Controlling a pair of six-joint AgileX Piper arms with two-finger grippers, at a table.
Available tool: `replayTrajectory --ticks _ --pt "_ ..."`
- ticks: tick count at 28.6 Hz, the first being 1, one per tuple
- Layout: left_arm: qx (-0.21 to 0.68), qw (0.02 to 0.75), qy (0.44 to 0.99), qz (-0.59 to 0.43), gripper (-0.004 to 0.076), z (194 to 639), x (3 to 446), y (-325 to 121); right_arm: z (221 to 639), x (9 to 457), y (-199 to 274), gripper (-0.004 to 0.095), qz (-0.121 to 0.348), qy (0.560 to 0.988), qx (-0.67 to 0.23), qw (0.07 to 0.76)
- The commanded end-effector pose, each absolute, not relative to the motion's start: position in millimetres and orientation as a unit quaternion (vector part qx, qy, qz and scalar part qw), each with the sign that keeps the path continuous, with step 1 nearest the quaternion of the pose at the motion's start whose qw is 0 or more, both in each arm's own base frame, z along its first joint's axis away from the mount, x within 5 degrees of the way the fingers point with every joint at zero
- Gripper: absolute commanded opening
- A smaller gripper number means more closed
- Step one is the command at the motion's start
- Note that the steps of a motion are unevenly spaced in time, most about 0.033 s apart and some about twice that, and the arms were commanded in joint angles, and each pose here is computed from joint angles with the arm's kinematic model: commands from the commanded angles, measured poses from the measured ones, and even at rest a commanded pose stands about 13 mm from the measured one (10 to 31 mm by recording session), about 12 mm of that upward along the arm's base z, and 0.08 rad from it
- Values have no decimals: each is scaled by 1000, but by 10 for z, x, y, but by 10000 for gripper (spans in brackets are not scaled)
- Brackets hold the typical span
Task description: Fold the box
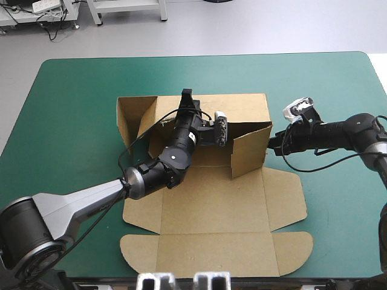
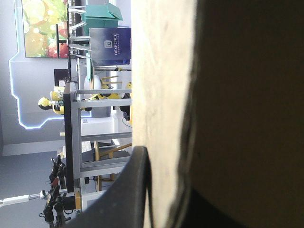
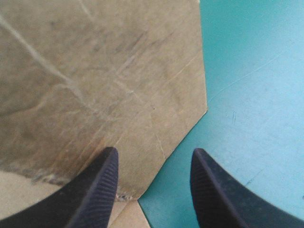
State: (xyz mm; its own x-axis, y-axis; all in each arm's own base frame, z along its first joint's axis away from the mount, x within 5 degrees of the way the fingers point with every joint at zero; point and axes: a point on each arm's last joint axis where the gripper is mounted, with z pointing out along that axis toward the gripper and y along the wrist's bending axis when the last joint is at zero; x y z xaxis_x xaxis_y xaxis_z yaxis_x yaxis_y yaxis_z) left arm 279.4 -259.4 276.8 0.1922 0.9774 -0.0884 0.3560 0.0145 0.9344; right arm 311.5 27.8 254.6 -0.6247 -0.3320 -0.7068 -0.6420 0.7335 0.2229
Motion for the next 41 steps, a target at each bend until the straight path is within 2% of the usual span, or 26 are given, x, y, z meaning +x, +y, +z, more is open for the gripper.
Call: replayTrajectory --ticks 1,6,19,26,31,36,41 --pt "597 461 580 309 -11 2762 2764 -2561 2778 2967 342 484 266 851 -320 321" --pt "596 461 580 308 -11 2762 2764 -2561 2847 2923 361 484 275 846 -320 327" --pt "591 463 586 304 -11 2761 2764 -2561 2924 2771 431 481 330 833 -336 291" --pt "595 473 570 312 -11 2804 2764 -2567 2949 2905 389 480 289 835 -309 352" --pt "568 499 583 296 -11 2892 2747 -2551 2978 2989 375 481 272 830 -287 394" --pt "574 508 577 281 -11 2932 2724 -2565 2984 3041 402 480 292 813 -284 416" --pt "577 512 575 274 -11 2936 2716 -2578 2864 3126 473 480 304 815 -279 406"
